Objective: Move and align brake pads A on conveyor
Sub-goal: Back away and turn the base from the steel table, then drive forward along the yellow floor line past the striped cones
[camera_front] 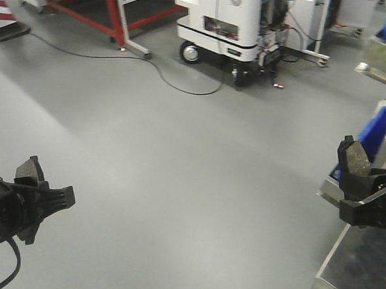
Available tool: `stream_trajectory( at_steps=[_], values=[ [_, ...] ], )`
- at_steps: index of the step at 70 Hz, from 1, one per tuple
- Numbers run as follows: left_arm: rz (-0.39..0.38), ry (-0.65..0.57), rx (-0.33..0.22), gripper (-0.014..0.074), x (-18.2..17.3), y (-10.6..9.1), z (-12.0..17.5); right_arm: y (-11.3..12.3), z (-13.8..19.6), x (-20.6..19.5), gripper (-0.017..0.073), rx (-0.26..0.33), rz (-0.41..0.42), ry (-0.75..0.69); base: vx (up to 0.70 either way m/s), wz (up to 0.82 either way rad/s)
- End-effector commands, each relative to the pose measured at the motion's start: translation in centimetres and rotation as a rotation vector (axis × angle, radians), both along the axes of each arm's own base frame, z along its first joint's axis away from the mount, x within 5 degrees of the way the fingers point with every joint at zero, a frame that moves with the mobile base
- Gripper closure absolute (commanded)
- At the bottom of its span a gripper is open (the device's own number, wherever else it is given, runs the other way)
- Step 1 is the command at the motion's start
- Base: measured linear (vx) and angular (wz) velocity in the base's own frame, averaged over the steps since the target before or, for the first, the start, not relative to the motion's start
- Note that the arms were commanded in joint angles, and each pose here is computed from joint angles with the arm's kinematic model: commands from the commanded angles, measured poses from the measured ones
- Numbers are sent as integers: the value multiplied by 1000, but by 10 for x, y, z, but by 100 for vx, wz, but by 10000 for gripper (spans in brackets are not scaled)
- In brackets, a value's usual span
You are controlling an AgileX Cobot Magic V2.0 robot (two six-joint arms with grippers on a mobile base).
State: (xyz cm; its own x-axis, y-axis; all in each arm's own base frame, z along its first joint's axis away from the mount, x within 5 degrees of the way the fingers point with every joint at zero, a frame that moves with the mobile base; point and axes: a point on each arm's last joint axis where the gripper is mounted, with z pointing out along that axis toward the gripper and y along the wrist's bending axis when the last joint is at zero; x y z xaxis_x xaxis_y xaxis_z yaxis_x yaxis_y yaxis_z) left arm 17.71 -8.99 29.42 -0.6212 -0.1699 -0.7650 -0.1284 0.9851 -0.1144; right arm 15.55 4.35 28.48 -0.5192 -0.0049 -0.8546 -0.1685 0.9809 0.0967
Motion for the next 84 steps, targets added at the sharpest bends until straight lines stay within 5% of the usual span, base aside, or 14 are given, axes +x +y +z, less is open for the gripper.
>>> stream_trajectory(
  at_steps=[1, 84],
  values=[
    [-30, -73, -7, 377, 2, -2, 14, 2, 19, 4, 524, 24, 19, -126, 3, 42],
    [-31, -74, -7, 377, 2, -2, 14, 2, 19, 4, 524, 24, 19, -126, 5, 47]
  ],
)
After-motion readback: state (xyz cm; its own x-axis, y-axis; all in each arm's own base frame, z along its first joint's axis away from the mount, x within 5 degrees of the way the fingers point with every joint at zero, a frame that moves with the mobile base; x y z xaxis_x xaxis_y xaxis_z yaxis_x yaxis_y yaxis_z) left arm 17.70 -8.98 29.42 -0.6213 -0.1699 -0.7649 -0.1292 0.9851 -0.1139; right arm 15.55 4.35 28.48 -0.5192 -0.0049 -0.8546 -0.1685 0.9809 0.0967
